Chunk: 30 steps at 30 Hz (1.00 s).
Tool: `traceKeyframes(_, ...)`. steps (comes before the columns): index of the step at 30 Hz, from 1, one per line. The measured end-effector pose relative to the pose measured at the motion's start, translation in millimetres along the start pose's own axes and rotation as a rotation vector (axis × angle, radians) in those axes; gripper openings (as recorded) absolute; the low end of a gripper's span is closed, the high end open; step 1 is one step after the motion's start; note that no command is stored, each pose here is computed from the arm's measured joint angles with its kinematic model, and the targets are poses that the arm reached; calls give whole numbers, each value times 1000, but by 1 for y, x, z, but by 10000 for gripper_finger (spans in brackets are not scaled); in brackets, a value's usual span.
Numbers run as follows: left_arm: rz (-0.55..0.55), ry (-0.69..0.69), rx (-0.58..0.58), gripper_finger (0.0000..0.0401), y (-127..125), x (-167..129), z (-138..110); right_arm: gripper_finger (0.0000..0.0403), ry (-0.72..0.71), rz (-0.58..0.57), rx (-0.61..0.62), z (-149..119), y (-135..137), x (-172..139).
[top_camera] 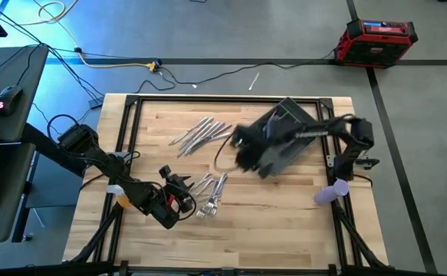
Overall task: Sort silverware
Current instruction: Put the fork in the silverware tray
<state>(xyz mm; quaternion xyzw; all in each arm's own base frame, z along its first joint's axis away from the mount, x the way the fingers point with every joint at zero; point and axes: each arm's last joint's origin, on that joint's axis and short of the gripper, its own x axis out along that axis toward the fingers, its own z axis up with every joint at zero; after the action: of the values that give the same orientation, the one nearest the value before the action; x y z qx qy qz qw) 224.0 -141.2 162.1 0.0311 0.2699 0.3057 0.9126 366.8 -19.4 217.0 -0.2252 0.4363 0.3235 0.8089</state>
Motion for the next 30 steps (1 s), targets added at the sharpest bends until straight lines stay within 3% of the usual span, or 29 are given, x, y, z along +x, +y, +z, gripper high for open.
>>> traceKeyframes(4,-1,0,-1,103,0,0,0,97,-79,-34,-125,21,2,48)
traceKeyframes(11,-14,-2,2,103,-2,0,1,97,-66,-21,-193,19,7,111)
traceKeyframes(30,-15,-3,8,103,-2,0,1,97,-83,-18,-94,0,-9,126)
